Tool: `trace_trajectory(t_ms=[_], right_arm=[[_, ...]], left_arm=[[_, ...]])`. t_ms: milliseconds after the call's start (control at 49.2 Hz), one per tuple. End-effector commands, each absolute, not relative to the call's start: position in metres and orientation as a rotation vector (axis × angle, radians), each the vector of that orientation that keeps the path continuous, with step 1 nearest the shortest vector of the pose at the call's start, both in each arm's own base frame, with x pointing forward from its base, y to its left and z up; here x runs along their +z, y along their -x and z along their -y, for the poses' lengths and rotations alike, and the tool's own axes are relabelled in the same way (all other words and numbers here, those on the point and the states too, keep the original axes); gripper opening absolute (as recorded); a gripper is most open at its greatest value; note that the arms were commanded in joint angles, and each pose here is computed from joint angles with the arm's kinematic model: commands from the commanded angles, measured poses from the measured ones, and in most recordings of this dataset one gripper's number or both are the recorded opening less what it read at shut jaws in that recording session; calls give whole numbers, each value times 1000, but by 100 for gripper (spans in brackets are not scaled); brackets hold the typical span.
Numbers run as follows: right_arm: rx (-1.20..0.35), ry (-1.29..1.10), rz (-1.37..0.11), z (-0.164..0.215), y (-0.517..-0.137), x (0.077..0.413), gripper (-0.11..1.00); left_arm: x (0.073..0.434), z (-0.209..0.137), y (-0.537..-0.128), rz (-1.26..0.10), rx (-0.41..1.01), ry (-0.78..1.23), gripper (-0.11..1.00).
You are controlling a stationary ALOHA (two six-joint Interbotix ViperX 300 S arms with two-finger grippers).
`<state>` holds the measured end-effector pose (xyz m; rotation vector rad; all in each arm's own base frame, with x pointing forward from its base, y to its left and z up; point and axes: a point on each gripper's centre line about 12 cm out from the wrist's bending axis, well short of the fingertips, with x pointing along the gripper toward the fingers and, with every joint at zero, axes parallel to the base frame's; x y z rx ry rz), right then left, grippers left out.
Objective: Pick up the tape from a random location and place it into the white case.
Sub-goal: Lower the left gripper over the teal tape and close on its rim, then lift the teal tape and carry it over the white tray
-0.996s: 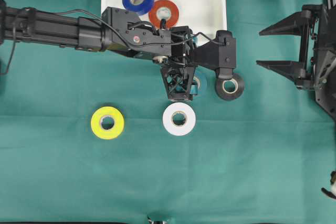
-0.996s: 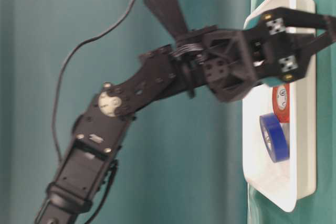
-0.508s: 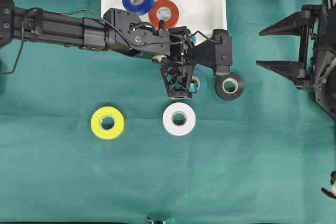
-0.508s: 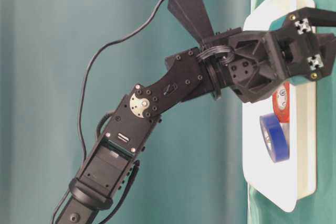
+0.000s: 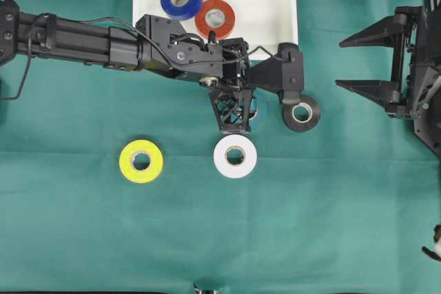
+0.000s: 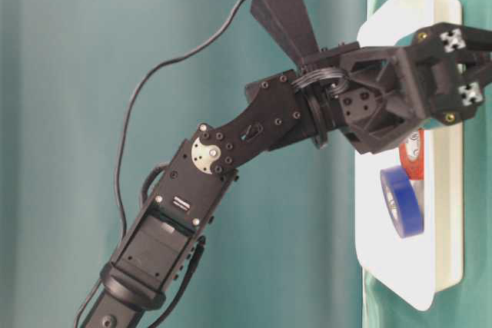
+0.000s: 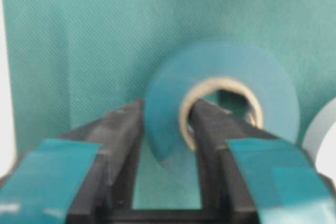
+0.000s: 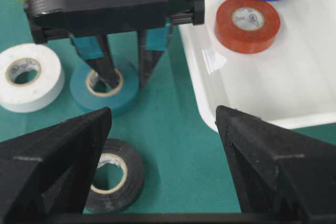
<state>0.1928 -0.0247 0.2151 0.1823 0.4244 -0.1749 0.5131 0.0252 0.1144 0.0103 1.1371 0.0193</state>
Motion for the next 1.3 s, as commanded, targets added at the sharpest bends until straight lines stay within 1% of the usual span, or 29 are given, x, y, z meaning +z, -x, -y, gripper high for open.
trace_trajectory(t_ms=[0,386,630,996,1281], right_arm=[[-173,-184,-402,25,-197,223,84],[-173,-187,-406,25,-197,222,84],[-172,-187,-408,25,-198,222,84],[-174,-187,-409,25,-198,221,84],[-174,-187,-409,25,-198,221,84]], left_arm=[[128,-24,-516,-1103,22,-4,22],[133,-24,-518,-1091,22,-4,22],[146,-24,-519,-1074,23,-4,22],[197,-23,-511,-1020,23,-7,22],[257,-27,-495,-972,30,-11,22]])
